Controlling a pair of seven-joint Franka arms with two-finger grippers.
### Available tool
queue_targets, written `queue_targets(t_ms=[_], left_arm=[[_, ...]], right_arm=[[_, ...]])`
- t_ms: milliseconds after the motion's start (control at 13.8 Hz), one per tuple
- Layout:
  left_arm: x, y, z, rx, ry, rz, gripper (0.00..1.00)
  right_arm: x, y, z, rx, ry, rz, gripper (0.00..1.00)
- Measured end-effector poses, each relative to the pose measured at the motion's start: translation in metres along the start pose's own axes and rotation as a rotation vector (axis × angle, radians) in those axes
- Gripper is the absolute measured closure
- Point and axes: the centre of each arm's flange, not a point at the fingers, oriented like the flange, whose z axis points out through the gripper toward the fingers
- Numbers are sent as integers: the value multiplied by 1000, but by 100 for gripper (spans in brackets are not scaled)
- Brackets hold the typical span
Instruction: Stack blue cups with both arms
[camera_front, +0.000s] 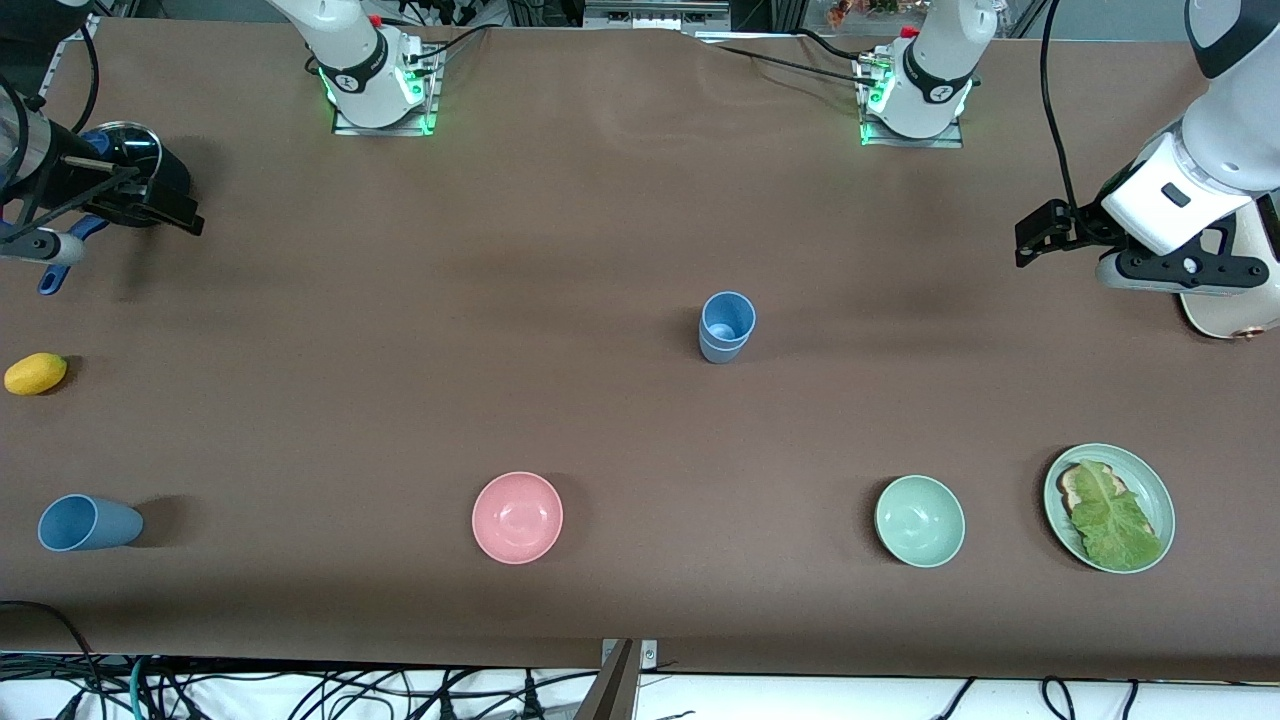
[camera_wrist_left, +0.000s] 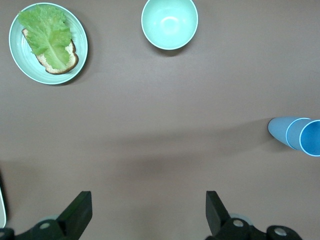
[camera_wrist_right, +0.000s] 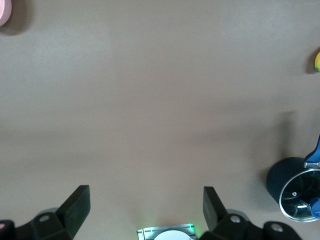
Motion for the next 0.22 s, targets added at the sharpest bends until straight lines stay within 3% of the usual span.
queue_targets(t_ms=[218], left_arm=[[0, 0, 0, 0, 0, 0, 0]], right_arm=[[6, -3, 9, -3, -15, -3, 0]])
